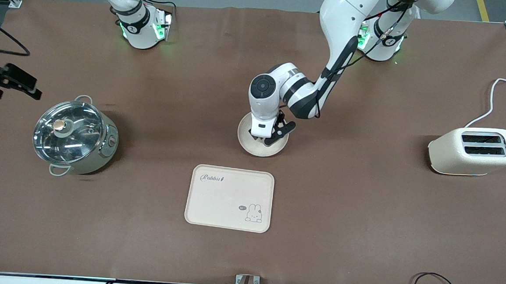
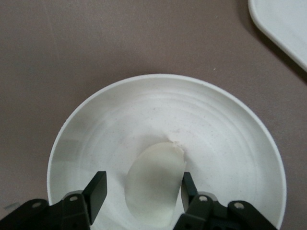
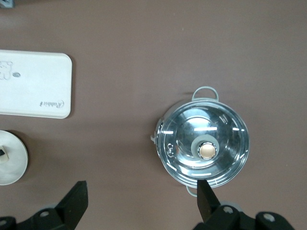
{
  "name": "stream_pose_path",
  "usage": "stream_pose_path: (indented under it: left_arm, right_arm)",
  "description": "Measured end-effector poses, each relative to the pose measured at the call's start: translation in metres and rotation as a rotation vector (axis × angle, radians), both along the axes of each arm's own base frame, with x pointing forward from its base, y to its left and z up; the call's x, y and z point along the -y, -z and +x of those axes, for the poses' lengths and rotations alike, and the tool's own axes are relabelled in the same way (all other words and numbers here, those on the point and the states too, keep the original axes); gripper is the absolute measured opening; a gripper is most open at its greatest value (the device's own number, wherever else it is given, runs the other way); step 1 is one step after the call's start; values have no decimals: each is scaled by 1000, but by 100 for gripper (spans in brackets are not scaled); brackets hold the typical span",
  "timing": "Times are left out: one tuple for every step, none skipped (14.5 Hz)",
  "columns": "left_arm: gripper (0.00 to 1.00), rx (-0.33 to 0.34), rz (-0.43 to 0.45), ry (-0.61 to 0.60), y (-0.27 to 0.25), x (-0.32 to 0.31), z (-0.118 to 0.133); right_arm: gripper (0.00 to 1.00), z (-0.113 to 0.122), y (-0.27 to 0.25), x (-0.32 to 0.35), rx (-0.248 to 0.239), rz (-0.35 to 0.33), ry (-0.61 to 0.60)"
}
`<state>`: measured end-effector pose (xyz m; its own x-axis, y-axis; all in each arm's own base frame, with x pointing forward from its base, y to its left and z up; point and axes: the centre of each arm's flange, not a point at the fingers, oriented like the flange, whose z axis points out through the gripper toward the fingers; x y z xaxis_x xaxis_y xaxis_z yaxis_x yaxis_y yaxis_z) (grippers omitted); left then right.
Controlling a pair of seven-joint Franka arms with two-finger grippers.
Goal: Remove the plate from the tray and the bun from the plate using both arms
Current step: 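Grasp the bun on the plate with the left gripper and lift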
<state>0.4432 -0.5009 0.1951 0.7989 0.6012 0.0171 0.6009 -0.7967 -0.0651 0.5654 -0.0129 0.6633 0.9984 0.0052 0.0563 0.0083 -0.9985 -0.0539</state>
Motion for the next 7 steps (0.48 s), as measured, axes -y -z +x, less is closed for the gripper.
stream_pose_path:
  left_arm:
    - [63, 3, -4, -1, 1, 0, 0]
    - [55, 6, -7, -1, 1, 0, 0]
    - [55, 7, -8, -2, 1, 0, 0]
    - [49, 7, -9, -3, 0, 1, 0]
    - [38, 8, -10, -3, 0, 1, 1]
    - [38, 9, -11, -4, 0, 1, 1]
    - [33, 11, -12, -5, 0, 0, 1]
  right_arm:
    - [100, -3, -10, -1, 8, -1, -2]
    - [100, -4, -13, -1, 9, -2, -3]
    - [100, -4, -12, -1, 6, -3, -2]
    - [100, -2, -9, 0, 1, -5, -1]
    - [100, -2, -6, 1, -15, -7, 0]
    - [100, -4, -1, 1, -46, -8, -2]
    - [100, -6, 2, 1, -74, -12, -2]
